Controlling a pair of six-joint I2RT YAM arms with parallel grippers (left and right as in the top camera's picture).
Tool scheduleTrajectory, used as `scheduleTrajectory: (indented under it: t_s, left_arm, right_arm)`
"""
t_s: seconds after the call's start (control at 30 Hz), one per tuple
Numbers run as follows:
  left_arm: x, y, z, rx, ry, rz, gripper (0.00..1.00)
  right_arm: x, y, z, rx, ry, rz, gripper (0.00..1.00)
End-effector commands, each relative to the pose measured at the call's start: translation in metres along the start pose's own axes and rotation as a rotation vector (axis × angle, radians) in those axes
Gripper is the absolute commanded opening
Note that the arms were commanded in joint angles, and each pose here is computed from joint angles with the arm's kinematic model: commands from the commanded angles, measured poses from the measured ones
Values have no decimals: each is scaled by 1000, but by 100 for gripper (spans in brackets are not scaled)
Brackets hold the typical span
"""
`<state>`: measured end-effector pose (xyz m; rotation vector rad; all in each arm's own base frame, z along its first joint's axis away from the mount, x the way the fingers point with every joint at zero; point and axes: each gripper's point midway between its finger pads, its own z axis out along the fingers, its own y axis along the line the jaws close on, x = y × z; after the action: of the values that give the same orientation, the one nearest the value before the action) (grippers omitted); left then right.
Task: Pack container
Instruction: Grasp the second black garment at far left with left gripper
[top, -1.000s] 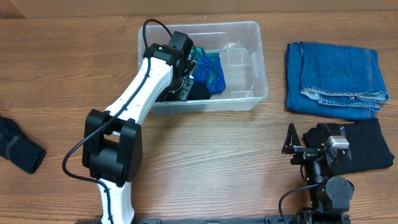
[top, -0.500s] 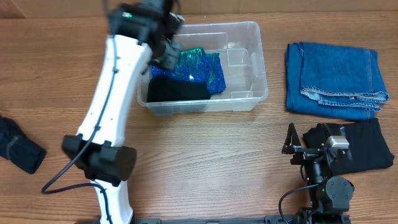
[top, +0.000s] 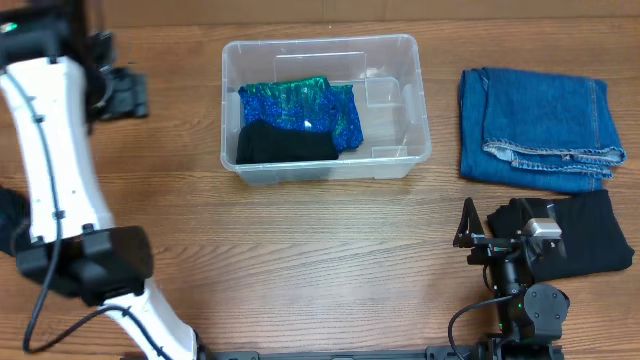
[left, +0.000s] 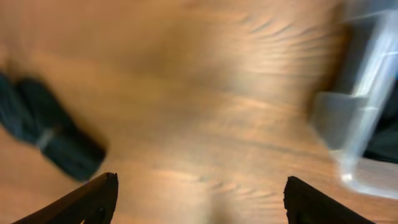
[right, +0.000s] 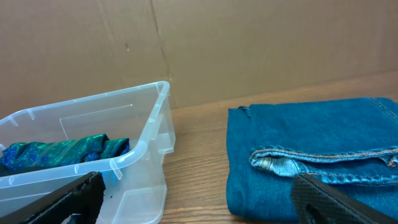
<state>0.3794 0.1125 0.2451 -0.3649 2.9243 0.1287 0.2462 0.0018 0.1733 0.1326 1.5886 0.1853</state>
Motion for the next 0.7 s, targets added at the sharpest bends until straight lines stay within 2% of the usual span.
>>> scheduleTrajectory:
  t_s: [0.0, 0.07, 0.17, 0.3, 0.4, 0.47, 0.67]
  left_arm:
    - [38, 51, -19, 71, 2, -225, 85]
    - [58, 80, -23, 108, -6, -351, 85]
    - [83, 124, -24, 84, -48, -572, 88]
    - [105, 153, 6, 61, -17, -715, 89]
    - [111, 164, 35, 18, 3, -756, 91]
    - [115, 179, 55, -70, 2, -768, 100]
    - [99, 197, 91, -113, -94, -700, 100]
  right_arm:
    - [2, -2, 0, 7, -4, -7, 100]
    - [2, -2, 0, 7, -4, -7, 100]
    - [2, -2, 0, 7, -4, -7, 100]
    - [2, -2, 0, 7, -4, -7, 100]
    - [2, -2, 0, 7, -4, -7, 100]
    - [2, -2, 0, 7, -4, -7, 100]
    - [2, -2, 0, 7, -4, -7, 100]
